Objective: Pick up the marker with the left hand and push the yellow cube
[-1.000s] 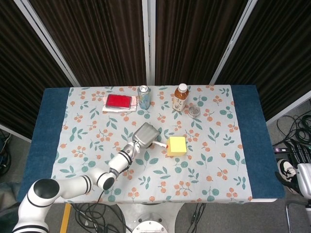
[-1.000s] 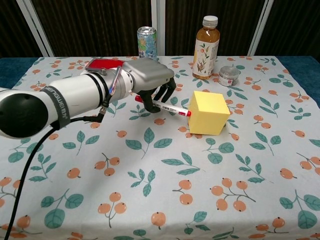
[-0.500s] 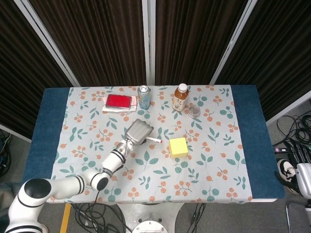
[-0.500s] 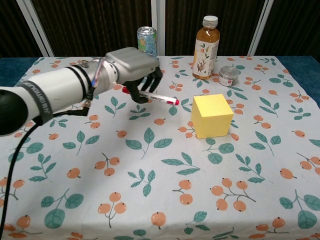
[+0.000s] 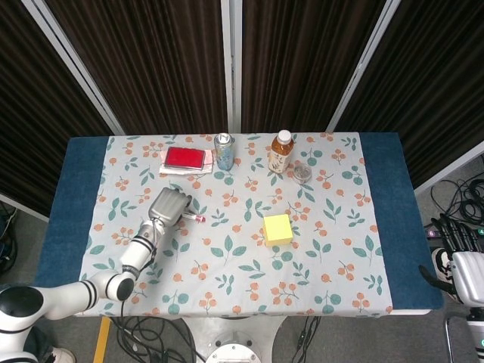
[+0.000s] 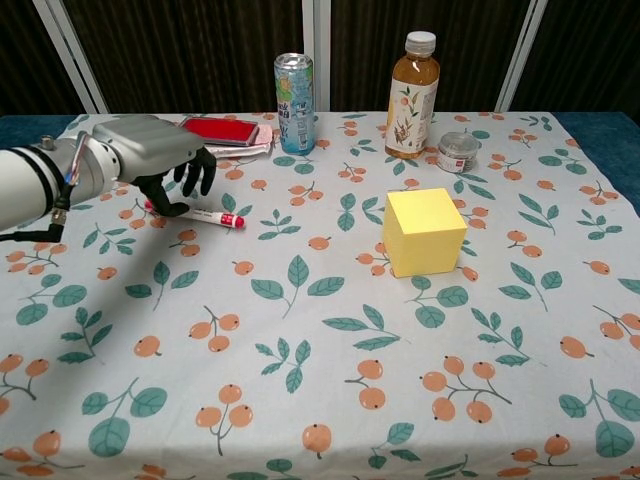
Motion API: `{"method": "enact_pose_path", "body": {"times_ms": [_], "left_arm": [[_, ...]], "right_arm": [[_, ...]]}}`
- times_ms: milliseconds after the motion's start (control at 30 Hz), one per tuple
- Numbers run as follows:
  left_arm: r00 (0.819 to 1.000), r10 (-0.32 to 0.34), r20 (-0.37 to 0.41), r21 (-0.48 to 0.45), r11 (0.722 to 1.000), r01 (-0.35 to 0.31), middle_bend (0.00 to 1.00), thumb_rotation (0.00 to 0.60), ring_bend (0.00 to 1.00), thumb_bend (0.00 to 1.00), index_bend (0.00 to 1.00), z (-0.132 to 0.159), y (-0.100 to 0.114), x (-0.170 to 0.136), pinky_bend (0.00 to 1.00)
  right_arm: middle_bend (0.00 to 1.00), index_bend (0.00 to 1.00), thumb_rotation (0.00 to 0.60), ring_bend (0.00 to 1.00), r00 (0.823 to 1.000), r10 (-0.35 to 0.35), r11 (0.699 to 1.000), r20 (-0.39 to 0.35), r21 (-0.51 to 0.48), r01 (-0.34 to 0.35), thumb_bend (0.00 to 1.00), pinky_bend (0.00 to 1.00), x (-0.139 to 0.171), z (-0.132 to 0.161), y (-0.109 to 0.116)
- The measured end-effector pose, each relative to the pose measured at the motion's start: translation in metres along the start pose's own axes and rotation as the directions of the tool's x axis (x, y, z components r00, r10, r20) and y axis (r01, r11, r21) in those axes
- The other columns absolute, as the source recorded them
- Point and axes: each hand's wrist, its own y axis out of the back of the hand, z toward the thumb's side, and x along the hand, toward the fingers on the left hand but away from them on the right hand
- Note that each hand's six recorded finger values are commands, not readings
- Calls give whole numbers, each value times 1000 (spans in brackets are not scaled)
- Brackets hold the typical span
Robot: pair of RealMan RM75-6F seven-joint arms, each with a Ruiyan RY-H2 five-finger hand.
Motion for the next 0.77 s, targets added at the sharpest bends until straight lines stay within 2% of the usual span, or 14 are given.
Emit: {"method": "enact_pose_path", "body": {"times_ms": [100, 200, 300, 400, 567, 667, 767], "left_arm": [[1000, 13, -13, -29, 999, -13, 301, 600, 202, 371, 232, -6, 3, -7, 411], [998, 49, -41, -57, 997, -51, 290, 600, 195, 322, 230, -17, 11, -16, 387], [989, 111, -94, -90, 989, -119, 270, 600, 177, 181, 230, -39, 20, -32, 341], [970, 179, -165, -123, 972, -201, 237, 600, 151, 68, 230, -72, 27, -58, 296], [918, 283, -277, -126, 937, -327, 227, 600, 144, 41, 230, -125, 29, -119, 279], [886, 316, -339, -104, 924, -369, 227, 600, 144, 42, 230, -149, 21, -159, 279], [867, 314, -386, -92, 923, -375, 227, 600, 144, 42, 230, -163, 10, -197, 278]], "right_arm": [[0, 0, 600, 0, 1000, 0, 1000, 7, -1, 0, 150, 0, 1, -2, 1], [0, 0, 600, 0, 1000, 0, 1000, 16, -5, 0, 150, 0, 2, -5, 2], [0, 0, 600, 0, 999, 3, 1000, 35, -4, -3, 151, 0, 3, -12, 3], [0, 0, 600, 0, 999, 5, 1000, 48, -6, -5, 150, 0, 6, -17, 3], [0, 0, 600, 0, 999, 3, 1000, 42, -18, -2, 150, 0, 5, -16, 1], [0, 0, 600, 0, 1000, 4, 999, 30, -36, -3, 151, 0, 3, -13, 1], [0, 0, 600, 0, 1000, 5, 999, 17, -52, -4, 149, 0, 1, -10, 1]]}}
